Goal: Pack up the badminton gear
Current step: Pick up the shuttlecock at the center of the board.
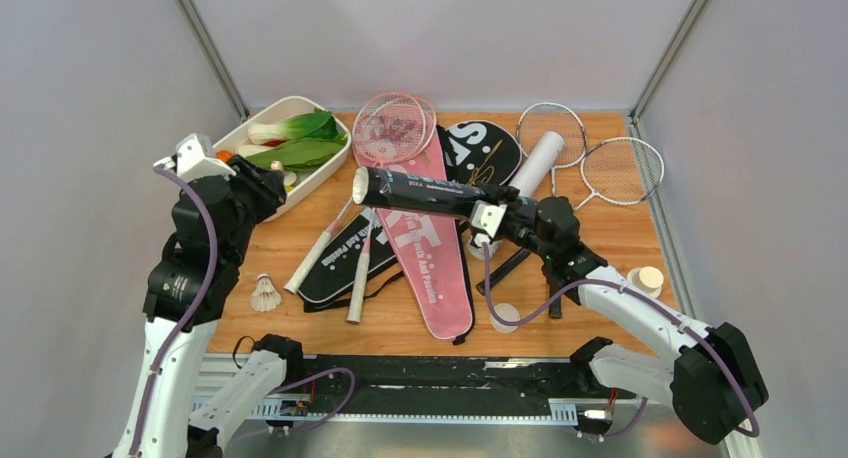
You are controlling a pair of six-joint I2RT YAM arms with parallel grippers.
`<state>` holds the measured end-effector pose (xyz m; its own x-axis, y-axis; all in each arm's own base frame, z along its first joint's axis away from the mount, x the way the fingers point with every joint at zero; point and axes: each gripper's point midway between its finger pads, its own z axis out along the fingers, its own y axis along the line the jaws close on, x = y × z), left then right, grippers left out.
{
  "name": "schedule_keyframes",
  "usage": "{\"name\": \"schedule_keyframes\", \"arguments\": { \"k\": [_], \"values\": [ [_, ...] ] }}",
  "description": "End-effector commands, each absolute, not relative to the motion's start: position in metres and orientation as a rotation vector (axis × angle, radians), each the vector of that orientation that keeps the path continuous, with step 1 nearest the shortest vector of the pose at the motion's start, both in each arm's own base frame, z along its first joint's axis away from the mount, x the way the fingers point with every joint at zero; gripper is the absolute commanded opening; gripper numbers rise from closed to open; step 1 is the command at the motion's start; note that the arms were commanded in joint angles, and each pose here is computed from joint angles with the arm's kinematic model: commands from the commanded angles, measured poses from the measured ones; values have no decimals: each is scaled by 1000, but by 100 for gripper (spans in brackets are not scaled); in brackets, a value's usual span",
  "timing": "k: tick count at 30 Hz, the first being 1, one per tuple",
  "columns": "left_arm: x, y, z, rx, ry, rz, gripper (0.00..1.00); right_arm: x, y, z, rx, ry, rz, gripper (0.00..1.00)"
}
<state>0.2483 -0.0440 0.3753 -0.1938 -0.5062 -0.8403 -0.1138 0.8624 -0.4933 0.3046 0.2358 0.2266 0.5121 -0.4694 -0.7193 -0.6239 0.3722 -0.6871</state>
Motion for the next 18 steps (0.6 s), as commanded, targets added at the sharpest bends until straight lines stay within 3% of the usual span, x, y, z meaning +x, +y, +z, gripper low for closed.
{"name": "schedule_keyframes", "arguments": {
  "k": [1,6,18],
  "values": [
    [252,6,350,-873,1676,-170,47,303,244,282,-1187,1010,161,14],
    [222,45,281,-1338,1609,46,47,300,243,299,-1155,1007,188,14],
    [148,97,133,-1944,1416,234,57,292,244,317,-1139,998,230,15]
  ]
}}
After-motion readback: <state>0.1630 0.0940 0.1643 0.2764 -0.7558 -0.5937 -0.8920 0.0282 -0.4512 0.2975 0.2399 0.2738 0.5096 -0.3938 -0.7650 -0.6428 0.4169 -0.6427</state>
